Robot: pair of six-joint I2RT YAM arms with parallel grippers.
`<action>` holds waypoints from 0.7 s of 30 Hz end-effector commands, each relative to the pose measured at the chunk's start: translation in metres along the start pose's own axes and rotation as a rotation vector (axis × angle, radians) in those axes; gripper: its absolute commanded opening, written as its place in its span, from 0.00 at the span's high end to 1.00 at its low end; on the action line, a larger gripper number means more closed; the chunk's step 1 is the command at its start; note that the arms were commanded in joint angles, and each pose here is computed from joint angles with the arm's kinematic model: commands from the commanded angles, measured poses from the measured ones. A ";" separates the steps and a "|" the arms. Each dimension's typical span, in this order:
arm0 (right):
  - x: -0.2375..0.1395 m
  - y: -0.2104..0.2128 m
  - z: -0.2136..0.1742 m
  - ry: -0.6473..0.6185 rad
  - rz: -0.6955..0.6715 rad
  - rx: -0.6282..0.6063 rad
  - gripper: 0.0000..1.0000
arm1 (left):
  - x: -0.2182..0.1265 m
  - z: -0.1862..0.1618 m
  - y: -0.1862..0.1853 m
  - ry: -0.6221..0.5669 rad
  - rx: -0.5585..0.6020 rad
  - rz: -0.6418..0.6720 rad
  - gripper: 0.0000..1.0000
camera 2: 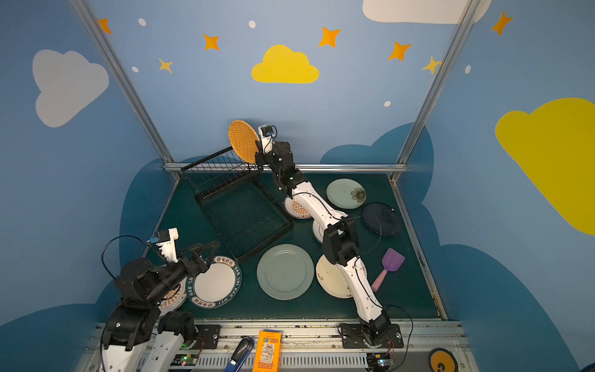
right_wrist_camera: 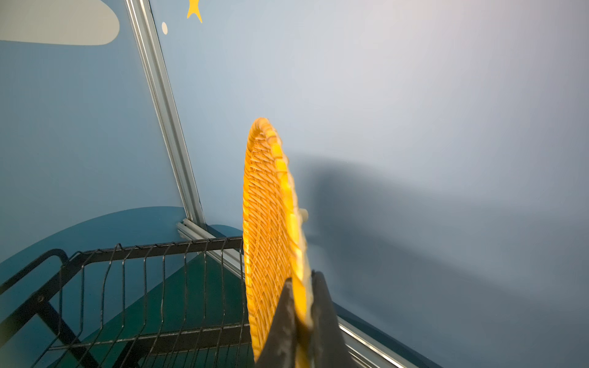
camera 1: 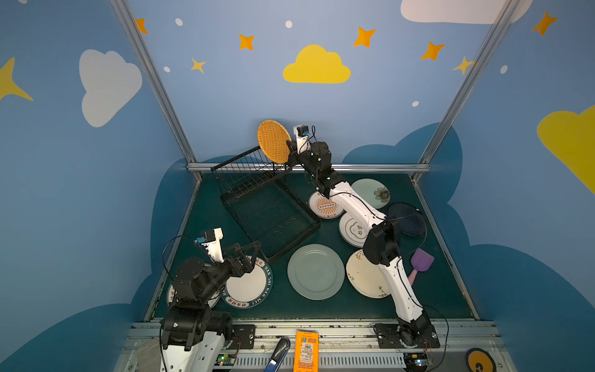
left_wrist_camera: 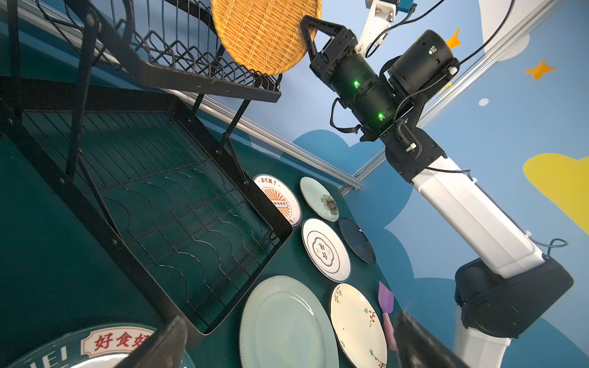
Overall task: Load the plates into the dish rack
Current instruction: 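Move the woven plate over the rack's upper tier and lower it into a slot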
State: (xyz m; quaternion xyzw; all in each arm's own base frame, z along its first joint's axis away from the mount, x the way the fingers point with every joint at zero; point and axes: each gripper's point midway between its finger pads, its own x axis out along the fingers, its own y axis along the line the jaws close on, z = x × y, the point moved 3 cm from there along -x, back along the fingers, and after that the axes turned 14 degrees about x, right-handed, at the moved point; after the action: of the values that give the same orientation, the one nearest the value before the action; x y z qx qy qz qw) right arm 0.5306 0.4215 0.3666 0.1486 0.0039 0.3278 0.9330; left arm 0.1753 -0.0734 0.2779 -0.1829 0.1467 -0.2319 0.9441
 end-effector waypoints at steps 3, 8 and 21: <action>0.000 0.010 0.017 -0.098 -0.058 -0.063 1.00 | 0.001 0.003 -0.002 -0.009 0.010 -0.017 0.00; -0.001 0.009 0.012 -0.093 -0.091 -0.063 1.00 | 0.001 0.003 -0.003 -0.014 0.014 -0.021 0.00; -0.006 0.028 0.013 -0.117 -0.121 -0.109 1.00 | -0.001 0.004 -0.005 -0.020 0.018 -0.030 0.00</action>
State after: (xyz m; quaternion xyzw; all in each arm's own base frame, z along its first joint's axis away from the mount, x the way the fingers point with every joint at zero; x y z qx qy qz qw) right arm 0.5199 0.4368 0.3556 0.1084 -0.0207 0.2695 0.9567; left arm 0.1744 -0.0751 0.2782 -0.1833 0.1475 -0.2384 0.9422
